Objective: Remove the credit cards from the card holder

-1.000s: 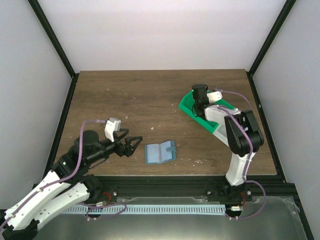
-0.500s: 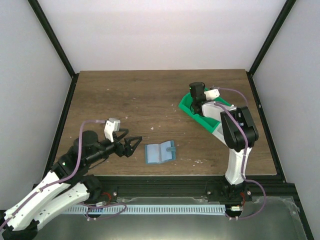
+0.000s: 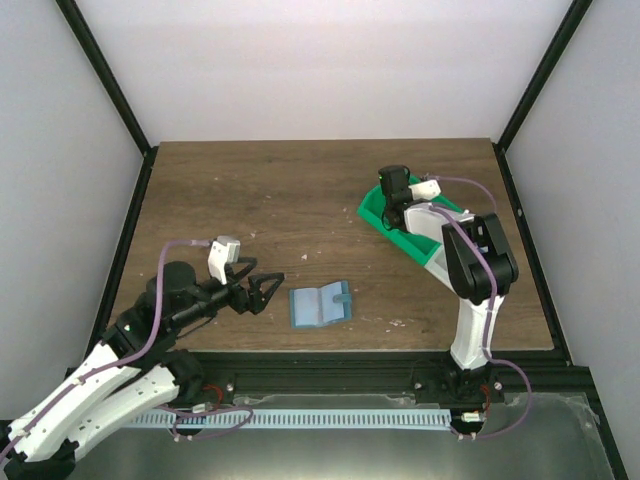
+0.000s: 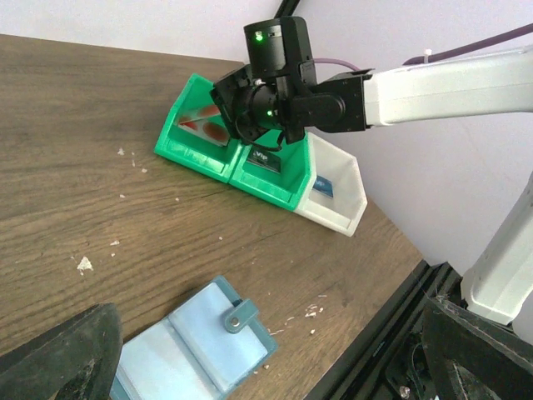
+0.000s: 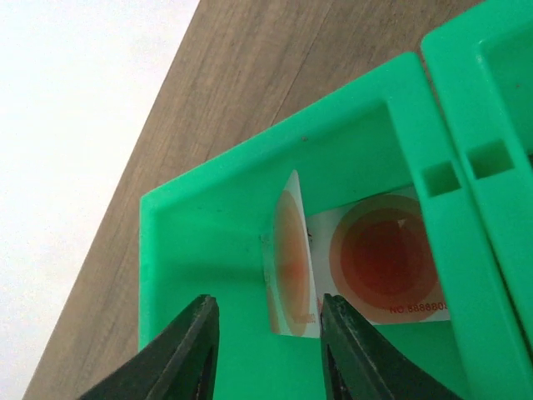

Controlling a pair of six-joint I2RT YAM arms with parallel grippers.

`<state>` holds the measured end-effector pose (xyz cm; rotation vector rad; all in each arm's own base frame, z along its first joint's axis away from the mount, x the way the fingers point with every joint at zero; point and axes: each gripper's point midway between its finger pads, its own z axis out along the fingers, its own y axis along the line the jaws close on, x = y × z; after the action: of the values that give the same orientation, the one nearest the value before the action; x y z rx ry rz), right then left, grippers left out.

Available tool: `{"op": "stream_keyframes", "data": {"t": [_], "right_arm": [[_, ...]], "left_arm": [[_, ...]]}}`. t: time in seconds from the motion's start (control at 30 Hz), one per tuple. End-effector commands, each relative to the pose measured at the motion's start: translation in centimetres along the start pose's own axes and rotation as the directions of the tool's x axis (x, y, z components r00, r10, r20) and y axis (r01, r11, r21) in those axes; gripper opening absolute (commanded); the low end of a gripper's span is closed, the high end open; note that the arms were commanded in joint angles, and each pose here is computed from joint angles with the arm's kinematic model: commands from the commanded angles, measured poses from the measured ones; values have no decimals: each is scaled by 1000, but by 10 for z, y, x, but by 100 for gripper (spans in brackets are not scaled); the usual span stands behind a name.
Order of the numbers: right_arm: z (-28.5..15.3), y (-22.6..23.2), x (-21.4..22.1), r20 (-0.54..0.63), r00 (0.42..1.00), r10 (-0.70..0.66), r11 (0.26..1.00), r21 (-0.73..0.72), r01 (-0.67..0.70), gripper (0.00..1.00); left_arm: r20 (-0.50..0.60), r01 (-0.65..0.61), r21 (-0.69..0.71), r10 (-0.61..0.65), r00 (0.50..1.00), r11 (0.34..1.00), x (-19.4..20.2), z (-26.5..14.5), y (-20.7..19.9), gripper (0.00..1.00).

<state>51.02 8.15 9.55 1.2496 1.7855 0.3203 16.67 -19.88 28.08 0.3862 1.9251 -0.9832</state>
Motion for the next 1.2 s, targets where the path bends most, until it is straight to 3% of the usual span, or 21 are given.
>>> {"op": "stream_keyframes", "data": {"t": [0.0, 0.17, 0.37, 0.57, 0.73, 0.87, 1.0, 1.17], "right_arm": [[-13, 13, -27, 74, 997, 20, 1000, -11, -19, 39], [-18, 18, -37, 99, 995, 2, 1000, 22, -4, 53], [-28, 10, -47, 121, 992, 29, 996, 75, -38, 58], [-50, 32, -61, 106, 994, -1, 1000, -17, 2, 60], [-77, 71, -60, 35, 981, -192, 964, -179, 195, 65], [-101, 82, -39, -70, 925, -373, 888, -316, 334, 67], [-137, 71, -9, -204, 858, -471, 818, -464, 339, 68], [-187, 41, 19, -252, 751, -610, 710, -595, 377, 69]], "left_arm": [[15, -18, 7, 18, 1000, 1000, -1, 0, 0, 100], [17, -18, 3, 18, 1000, 1000, -1, 0, 0, 100], [10, -17, -2, 17, 1000, 1000, 0, 2, 2, 100], [-39, -9, -40, 7, 999, 999, 8, 13, 10, 100], [-68, -1, -86, -5, 998, 996, 14, 21, 19, 100], [-110, 0, -110, -13, 994, 994, 20, 28, 24, 100], [-147, 5, -163, -29, 989, 987, 26, 36, 33, 100], [-200, 25, -184, -62, 978, 983, 37, 47, 38, 99]]}}
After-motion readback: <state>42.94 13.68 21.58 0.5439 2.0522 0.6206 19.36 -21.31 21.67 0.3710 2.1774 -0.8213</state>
